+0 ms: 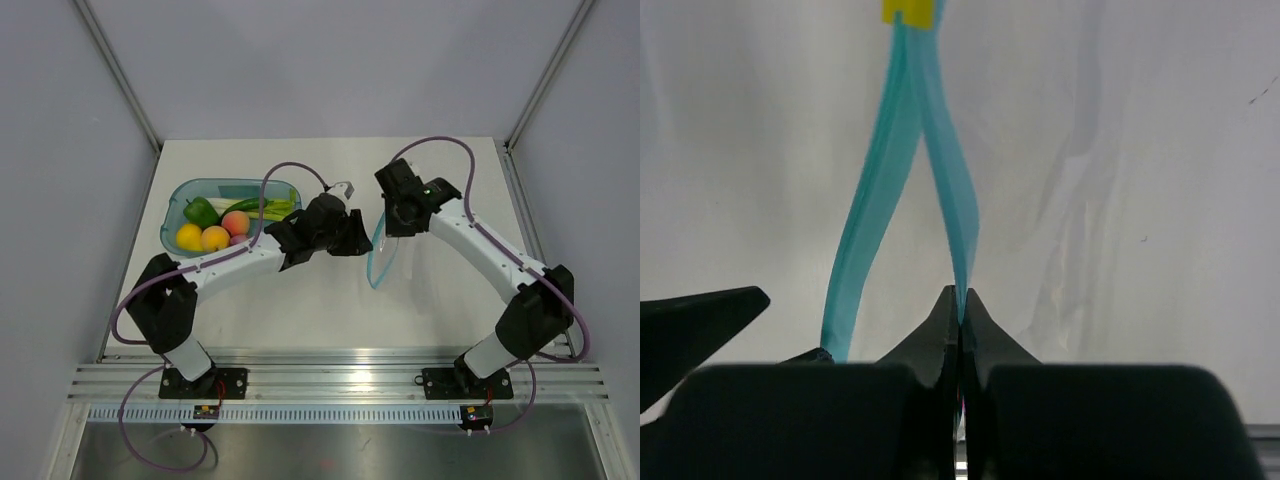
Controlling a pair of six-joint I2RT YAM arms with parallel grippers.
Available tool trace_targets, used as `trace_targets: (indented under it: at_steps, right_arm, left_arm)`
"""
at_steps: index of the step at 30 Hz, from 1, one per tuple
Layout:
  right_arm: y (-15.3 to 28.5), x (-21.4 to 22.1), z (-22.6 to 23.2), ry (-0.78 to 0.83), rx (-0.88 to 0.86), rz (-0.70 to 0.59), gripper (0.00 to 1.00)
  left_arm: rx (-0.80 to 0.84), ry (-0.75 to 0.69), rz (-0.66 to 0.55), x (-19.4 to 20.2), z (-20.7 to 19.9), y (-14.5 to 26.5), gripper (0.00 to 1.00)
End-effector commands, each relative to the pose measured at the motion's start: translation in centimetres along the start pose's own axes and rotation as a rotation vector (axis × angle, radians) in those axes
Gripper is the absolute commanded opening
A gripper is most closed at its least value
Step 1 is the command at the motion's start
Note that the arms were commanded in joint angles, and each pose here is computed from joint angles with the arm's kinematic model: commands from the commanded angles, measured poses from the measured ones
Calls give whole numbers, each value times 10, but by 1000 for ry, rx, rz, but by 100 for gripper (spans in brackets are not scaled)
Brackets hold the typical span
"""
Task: Place the food in the zip-top bag and seal the zipper
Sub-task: Open the zipper of the food storage bag at the center of the board.
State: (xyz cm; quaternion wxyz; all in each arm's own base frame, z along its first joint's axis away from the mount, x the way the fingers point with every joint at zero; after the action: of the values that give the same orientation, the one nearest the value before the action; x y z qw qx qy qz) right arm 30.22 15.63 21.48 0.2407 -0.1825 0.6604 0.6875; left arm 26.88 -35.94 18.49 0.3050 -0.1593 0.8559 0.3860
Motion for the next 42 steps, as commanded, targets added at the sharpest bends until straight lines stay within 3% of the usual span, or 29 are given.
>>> trace_targets:
  at_steps: [1,2,5,16,18,20,21,22,26,27,28,31,33,36,42]
  right_arm:
    - [-15,18,19,31,-27,39,0]
    - [-17,21,22,31,-31,46,0]
    - [-21,25,35,17,-87,55,0]
    - [-15,33,48,-46,-184,64,0]
    - [-12,35,48,-47,-193,68,0]
    - [-11,38,46,-50,-193,70,0]
    - [-9,38,45,-55,-190,67,0]
    - [-9,39,43,-61,-182,66,0]
    - [-11,47,31,-65,-123,64,41]
    - [-9,47,30,-66,-119,59,49]
    - [-9,49,30,-67,-116,62,50]
    - [-9,53,33,-61,-131,69,45]
    - [-10,56,36,-60,-136,75,32]
    - [-13,59,43,-57,-155,79,24]
    - [-30,67,46,-60,-154,93,29]
  left_arm:
    - [51,1,24,11,1,-4,53]
    - [52,0,25,12,2,-2,61]
    - [56,-1,28,17,5,1,66]
    - [92,52,40,13,-1,-13,61]
    - [77,54,44,7,-3,-18,51]
    - [33,52,58,9,5,-29,23]
    - [17,58,70,10,9,-33,0]
    - [17,63,72,9,10,-32,0]
    - [33,77,40,7,12,-26,0]
    - [34,78,35,7,13,-25,0]
    - [33,78,37,8,14,-25,0]
    - [34,78,36,9,14,-24,0]
    - [37,80,29,8,13,-22,0]
    - [50,79,24,6,10,-21,0]
    - [64,66,19,4,8,-17,0]
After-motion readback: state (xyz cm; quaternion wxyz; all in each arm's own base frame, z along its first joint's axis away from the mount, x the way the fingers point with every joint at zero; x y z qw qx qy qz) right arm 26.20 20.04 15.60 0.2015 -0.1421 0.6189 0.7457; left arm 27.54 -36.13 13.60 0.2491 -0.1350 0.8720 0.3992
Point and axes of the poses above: each gripper's point midway between its finger pads, its own y axis back along the fingers, its own z axis along the line the jaws close on, x = y × z, the point moved 3 cm from there along y, back along the fingers, and after that the axes turned 5 degrees about -y, right-handed, at the moved point
